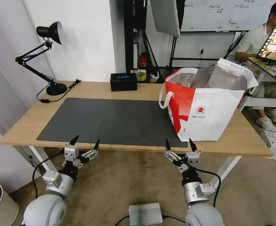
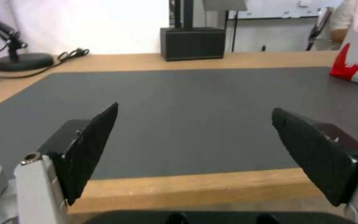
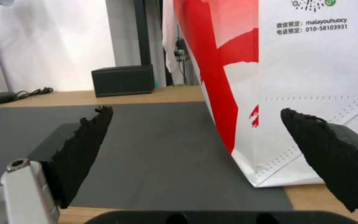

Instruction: Pick up the trash from the table and place it into the takeout bag.

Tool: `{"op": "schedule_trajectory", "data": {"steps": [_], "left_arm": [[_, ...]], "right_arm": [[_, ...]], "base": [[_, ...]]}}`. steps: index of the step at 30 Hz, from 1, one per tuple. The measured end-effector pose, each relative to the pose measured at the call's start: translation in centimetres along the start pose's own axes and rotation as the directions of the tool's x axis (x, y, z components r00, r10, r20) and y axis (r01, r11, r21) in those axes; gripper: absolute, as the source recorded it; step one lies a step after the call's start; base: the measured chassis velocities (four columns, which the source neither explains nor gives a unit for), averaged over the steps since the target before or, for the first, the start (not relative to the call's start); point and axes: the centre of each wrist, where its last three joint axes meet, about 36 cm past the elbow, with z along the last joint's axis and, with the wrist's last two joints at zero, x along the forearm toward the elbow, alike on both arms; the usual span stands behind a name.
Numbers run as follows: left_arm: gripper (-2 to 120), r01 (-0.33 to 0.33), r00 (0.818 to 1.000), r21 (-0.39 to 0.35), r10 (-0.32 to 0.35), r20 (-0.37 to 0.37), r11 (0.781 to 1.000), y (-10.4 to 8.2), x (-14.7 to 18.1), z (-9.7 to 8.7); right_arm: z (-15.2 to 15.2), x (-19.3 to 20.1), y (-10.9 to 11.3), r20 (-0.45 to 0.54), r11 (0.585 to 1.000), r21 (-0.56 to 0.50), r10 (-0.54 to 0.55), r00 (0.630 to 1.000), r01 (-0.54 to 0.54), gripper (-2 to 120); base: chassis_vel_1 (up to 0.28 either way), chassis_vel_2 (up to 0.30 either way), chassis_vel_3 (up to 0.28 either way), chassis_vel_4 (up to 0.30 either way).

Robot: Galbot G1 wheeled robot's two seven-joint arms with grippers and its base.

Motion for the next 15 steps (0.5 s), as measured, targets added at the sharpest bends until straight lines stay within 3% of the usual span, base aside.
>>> {"op": "schedule_trajectory", "data": {"steps": [6,15], "left_arm": [[100,0.013,1.0,0.032,-0.012,-0.015,0.999,-1.2,0.4,-0.1],[100,0.022,1.0,0.022,-0.022,0.011,1.0,-1.2,0.3,0.8]], "right_arm": [[0.0,0.0,0.0,0.0,1.0,0.0,0.0,1.0,0.0,100],[0.0,0.0,0.0,0.0,1.0,0.0,0.0,1.0,0.0,100]], "base": [[0.0,0.0,0.0,0.0],[0.0,0.0,0.0,0.0]]}}
